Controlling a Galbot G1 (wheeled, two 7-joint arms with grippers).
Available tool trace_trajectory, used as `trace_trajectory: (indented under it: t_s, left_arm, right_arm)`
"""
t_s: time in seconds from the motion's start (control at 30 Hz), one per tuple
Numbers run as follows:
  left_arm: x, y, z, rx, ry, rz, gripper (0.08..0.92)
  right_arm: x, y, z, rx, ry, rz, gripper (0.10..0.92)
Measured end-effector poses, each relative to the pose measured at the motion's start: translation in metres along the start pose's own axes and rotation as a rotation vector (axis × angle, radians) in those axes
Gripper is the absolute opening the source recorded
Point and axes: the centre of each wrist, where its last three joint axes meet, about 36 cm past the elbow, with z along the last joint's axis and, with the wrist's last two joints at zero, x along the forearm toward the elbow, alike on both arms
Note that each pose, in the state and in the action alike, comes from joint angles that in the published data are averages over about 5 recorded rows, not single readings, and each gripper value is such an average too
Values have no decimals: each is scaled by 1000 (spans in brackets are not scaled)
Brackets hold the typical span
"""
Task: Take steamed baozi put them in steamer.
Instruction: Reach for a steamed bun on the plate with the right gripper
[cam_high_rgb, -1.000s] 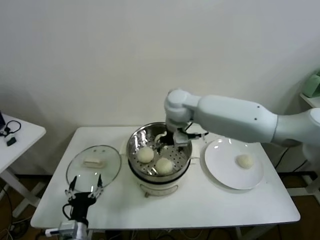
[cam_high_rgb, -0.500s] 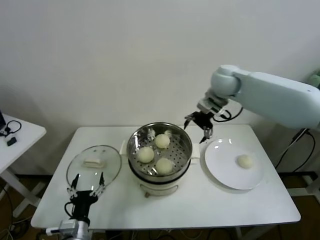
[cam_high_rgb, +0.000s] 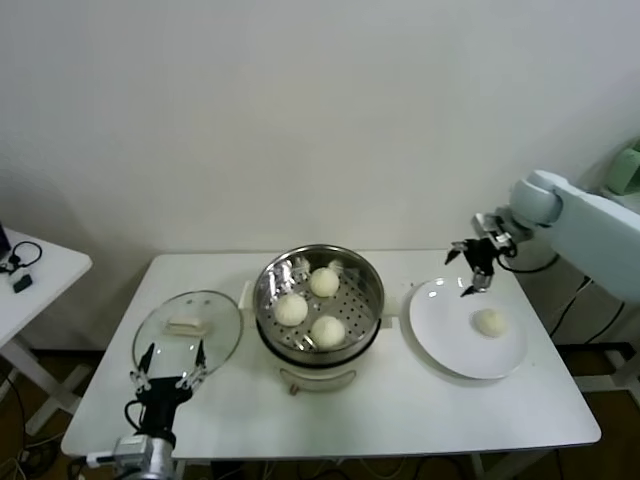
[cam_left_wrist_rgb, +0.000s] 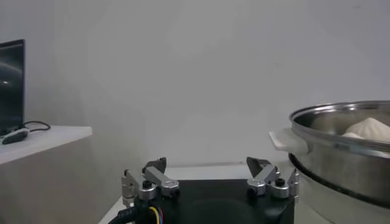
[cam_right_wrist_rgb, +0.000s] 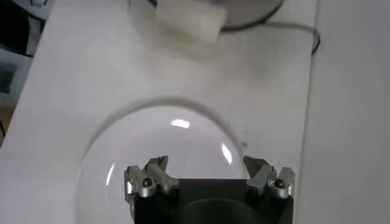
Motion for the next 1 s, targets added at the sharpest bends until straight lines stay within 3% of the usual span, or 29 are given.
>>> trace_trajectory:
  t_s: [0.47,1.0]
  left_arm:
    - [-3,-1,8,2,20,-9,823]
    - [-8,-1,16,1,39,-12,823]
  right_arm:
    - [-56,32,69,-83,143,-76,823]
    - [-101,36,83,-96,181,-80,823]
